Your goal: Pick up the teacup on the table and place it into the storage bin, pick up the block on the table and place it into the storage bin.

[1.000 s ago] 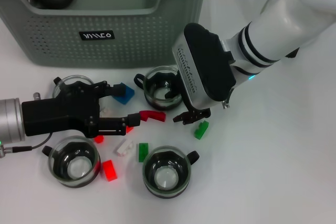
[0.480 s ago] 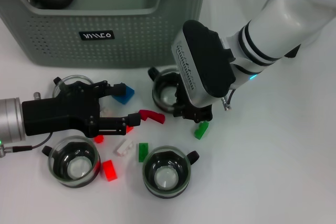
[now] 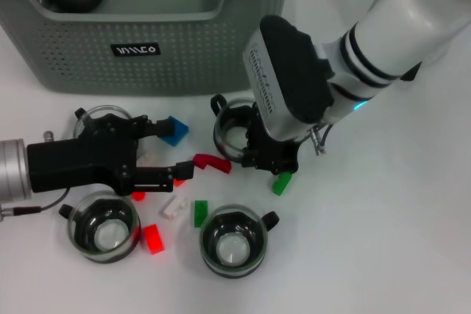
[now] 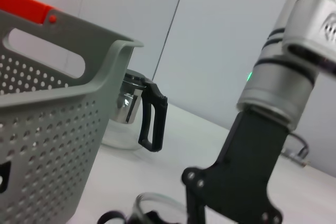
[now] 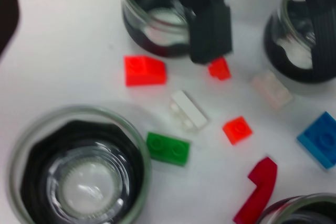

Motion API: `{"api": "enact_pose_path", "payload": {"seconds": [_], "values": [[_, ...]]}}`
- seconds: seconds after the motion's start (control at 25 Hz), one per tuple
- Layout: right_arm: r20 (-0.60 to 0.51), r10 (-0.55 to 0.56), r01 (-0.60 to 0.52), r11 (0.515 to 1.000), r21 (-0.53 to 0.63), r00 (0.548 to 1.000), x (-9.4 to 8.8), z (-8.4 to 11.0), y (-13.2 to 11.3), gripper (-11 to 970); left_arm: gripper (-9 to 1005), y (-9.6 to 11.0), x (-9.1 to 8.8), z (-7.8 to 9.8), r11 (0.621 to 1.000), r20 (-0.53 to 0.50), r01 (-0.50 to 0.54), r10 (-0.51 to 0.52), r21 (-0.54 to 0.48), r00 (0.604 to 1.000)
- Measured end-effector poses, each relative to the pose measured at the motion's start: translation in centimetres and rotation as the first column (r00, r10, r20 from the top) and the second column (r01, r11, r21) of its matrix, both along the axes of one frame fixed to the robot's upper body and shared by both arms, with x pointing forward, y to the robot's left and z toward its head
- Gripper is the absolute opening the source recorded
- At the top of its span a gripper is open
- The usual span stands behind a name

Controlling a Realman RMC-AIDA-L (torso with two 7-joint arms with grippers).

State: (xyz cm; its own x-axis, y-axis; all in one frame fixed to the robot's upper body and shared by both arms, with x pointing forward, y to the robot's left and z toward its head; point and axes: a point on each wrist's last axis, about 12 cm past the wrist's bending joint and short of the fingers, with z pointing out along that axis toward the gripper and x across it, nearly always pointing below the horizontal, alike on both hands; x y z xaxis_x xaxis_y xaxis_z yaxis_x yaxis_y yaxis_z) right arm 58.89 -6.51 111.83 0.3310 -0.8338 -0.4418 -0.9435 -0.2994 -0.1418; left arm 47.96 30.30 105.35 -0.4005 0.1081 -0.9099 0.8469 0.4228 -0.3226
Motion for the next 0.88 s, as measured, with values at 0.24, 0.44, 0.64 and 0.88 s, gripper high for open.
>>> {"api": "enact_pose_path", "payload": {"seconds": [0.24,0.44,0.64,0.88], "values": [[-0.042,-0.043,0.043,0.999,0.002,0.998,-0.3,2.0,-0.4,64,920,0.7,-0.3,-0.1,1.0,0.0,-0.013,0.013,0.016,1.0],[-0.085,-0.07,0.072,0.997,0.013,0.994,-0.7,4.3,-0.5,64,919,1.2,-0.5,-0.1,0.999,0.038,-0.035,0.034,0.022,0.999],[-0.136,-0.085,0.093,0.994,0.054,0.987,-1.0,7.8,-0.5,65,919,1.3,-0.5,0.0,0.999,0.041,-0.031,0.03,0.029,0.999],[-0.121,-0.054,0.067,0.992,0.111,0.991,-1.5,11.9,0.8,65,918,1.5,-0.2,-0.1,0.998,0.051,-0.04,0.037,0.053,0.998]]}}
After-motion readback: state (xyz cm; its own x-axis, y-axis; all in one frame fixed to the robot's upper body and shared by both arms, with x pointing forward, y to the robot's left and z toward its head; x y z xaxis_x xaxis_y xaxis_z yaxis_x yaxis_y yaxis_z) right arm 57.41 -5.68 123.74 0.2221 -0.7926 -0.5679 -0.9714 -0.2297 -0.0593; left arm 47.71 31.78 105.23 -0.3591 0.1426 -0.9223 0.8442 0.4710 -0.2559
